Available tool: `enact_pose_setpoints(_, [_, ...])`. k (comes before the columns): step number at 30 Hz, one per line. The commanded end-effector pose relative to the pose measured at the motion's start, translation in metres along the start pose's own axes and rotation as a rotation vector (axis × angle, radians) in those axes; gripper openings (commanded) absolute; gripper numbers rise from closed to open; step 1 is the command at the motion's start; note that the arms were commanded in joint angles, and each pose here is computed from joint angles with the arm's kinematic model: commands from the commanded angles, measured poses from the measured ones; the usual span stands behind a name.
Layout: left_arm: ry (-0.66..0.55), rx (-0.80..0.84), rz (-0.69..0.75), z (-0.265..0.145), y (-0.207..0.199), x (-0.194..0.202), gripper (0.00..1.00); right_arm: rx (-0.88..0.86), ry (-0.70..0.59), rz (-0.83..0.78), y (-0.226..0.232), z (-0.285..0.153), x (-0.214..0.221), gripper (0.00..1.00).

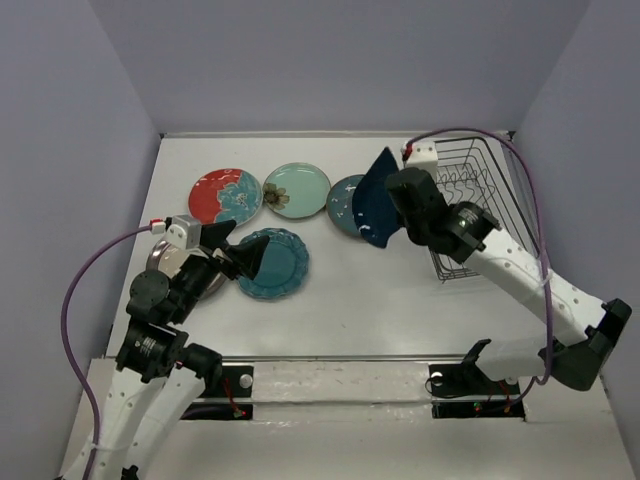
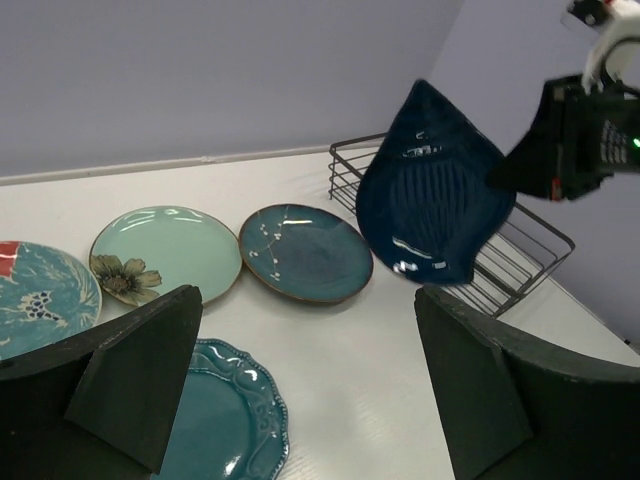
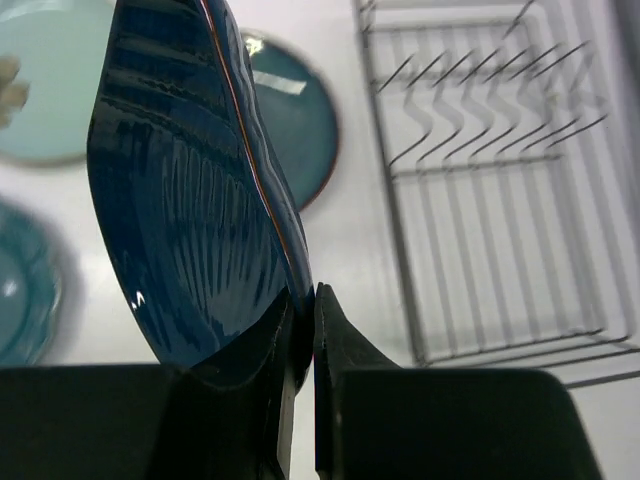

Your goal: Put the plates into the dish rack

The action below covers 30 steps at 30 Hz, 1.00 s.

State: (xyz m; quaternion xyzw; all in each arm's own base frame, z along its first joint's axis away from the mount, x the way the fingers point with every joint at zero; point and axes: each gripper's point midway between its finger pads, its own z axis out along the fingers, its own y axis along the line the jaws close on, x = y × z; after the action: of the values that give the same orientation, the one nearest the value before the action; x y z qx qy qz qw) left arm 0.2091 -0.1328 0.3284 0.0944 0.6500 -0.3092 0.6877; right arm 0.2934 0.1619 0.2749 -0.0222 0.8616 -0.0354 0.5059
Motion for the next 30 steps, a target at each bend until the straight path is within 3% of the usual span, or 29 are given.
enact_pose_setpoints(1, [-0.076,0.042,0.017,-0.006,-0.013,-0.023,0.99,0.329,-0.106,-0.184,-0.073,0.007,-0.077,0.07])
enact_pose_setpoints(5, [-0.094,0.061,0.019,-0.011,-0.018,-0.028,0.99,0.502,-0.092,-0.234,-0.122,0.021,-0.119,0.07])
enact_pose_setpoints(8, [-0.112,0.082,0.016,-0.017,-0.024,-0.032,0.99,0.648,-0.018,-0.312,-0.156,0.034,-0.123,0.07])
enact_pose_setpoints(13, [-0.13,0.114,0.019,-0.025,-0.034,-0.037,0.99,0.768,0.062,-0.291,-0.213,0.054,-0.129,0.07])
enact_pose_setpoints(22, [-0.127,0.18,0.005,-0.033,-0.051,-0.038,0.99,0.892,0.205,-0.338,-0.252,0.094,-0.111,0.07])
enact_pose_setpoints(30, [-0.098,0.179,-0.006,-0.04,-0.054,-0.032,0.99,0.964,0.302,-0.536,-0.264,0.123,-0.103,0.07])
